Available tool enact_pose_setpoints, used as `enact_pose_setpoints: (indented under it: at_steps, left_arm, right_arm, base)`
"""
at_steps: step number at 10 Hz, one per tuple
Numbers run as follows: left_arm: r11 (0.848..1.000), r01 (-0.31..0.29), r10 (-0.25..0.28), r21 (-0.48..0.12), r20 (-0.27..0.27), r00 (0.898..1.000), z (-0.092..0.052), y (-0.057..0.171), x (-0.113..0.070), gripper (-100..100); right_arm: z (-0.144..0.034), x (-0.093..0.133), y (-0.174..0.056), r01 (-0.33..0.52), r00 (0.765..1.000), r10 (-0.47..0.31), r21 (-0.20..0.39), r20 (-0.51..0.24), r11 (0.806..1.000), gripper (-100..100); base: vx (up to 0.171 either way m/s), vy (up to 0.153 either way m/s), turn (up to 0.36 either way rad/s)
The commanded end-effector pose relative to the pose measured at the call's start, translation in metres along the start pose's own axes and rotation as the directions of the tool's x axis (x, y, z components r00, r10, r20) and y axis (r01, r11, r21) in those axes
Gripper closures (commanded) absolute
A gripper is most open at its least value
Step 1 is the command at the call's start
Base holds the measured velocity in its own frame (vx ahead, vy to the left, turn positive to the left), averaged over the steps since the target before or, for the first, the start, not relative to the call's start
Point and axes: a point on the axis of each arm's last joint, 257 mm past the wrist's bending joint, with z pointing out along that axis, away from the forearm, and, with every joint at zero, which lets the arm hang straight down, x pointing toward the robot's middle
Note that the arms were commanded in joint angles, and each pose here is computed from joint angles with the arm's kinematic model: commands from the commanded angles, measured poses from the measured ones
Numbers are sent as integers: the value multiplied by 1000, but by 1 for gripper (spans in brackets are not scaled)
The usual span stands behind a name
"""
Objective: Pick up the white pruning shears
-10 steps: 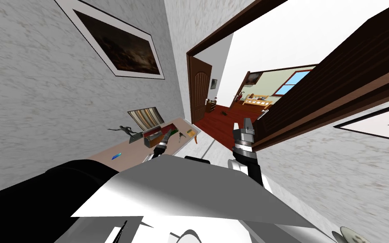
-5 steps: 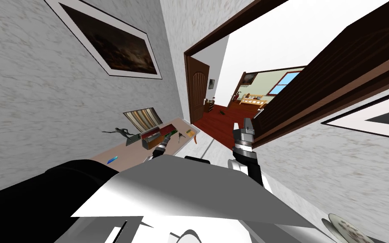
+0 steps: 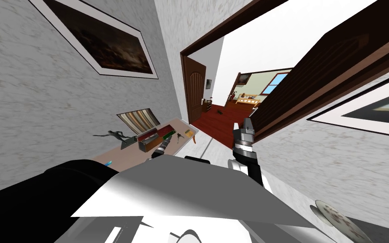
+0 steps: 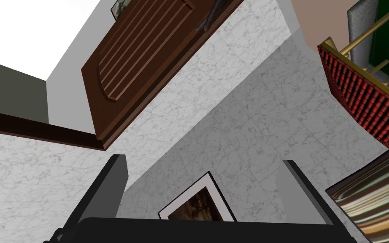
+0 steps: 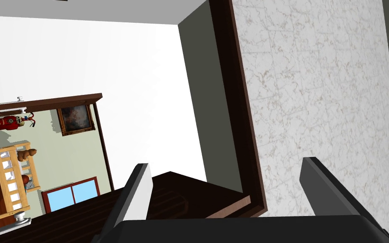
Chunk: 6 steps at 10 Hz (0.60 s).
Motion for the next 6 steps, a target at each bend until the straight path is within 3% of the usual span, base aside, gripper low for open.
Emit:
enact_pose_setpoints:
  at_steps: [1,2,3,4,5,6]
  left_arm:
    - [1000,-22,21,-22,-22,1000,-7,15,8,-100]
    - [1000,-22,21,-22,-22,1000,-7,15,8,-100]
    - [997,-69,69,-15,-40,997,-9,20,11,-100]
    - [997,-65,63,-38,-54,997,-14,31,17,-100]
    - [993,-110,107,-35,-76,991,-18,39,22,-100]
    - [993,-108,103,-50,-86,991,-22,45,26,-100]
  right_arm:
    - [0,0,0,0,1000,0,0,0,1000,0]
    - [0,0,0,0,1000,0,0,0,1000,0]
    - [0,0,0,0,1000,0,0,0,1000,0]
    - [0,0,0,0,1000,0,0,0,1000,0]
    - [0,0,0,0,1000,0,0,0,1000,0]
    - [0,0,0,0,1000,0,0,0,1000,0]
  base:
    - [-5,6,-69]
    - [-3,3,16]
    - [-3,-2,-121]
    - [-2,3,-74]
    - [-2,0,-134]
    - [-1,2,-68]
